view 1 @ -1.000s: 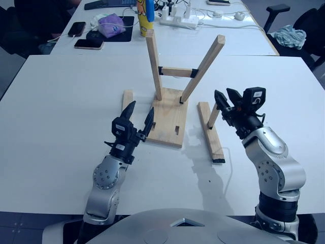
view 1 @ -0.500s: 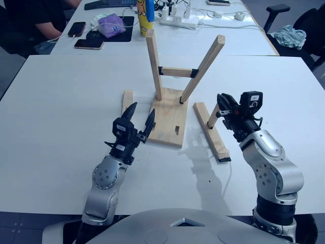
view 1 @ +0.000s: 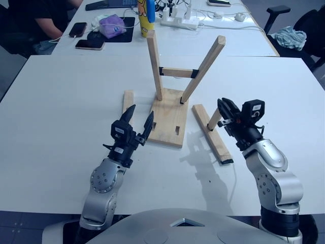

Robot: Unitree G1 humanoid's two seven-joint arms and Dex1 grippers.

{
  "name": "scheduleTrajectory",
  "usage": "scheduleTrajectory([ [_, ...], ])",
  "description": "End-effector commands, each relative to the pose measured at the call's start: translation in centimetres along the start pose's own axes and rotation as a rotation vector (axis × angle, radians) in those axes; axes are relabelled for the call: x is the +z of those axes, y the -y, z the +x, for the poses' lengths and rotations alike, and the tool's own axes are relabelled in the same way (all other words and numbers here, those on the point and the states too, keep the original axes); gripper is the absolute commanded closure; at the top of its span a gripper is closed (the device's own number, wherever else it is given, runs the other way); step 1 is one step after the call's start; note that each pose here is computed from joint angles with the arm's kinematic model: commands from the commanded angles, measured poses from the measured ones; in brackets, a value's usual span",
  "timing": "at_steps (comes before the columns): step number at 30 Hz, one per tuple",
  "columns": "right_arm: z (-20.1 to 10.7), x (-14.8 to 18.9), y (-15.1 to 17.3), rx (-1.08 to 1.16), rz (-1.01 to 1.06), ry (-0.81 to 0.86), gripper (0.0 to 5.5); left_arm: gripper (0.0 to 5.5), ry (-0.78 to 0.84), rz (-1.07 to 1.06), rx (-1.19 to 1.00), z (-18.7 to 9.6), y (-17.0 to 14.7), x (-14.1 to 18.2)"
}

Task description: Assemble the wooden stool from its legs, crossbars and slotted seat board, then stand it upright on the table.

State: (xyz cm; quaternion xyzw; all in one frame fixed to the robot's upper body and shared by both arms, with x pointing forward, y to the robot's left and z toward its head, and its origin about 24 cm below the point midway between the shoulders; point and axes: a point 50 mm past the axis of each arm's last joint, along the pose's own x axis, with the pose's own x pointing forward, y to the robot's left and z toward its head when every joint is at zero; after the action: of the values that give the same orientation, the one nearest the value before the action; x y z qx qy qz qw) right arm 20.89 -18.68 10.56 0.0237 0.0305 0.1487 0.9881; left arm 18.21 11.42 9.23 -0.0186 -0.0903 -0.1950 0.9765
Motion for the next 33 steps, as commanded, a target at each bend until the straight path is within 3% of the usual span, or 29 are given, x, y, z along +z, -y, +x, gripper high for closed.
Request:
scheduleTrajectory([
  [1, -1.6, -4.2, 0.8, -0.044, 0.035, -0.191, 5.11, 2.48, -0.003, 0.001, -0.012, 0.1, 0.0, 0.2],
  [18, -0.8, -4.0, 0.8, -0.038, 0.005, -0.122, 5.11, 2.48, 0.003, 0.011, -0.026, 0.7, -0.4, 0.0],
  [26, 0.0, -2.5, 1.2, -0.033, -0.001, -0.004, 3.82, 2.48, 0.010, 0.018, -0.019, 0.7, -0.7, -0.3],
  [33, 1.6, 1.9, 0.9, 0.033, -0.007, 0.117, 3.74, 2.48, 0.016, 0.018, 0.013, 0.5, -0.5, -0.5],
])
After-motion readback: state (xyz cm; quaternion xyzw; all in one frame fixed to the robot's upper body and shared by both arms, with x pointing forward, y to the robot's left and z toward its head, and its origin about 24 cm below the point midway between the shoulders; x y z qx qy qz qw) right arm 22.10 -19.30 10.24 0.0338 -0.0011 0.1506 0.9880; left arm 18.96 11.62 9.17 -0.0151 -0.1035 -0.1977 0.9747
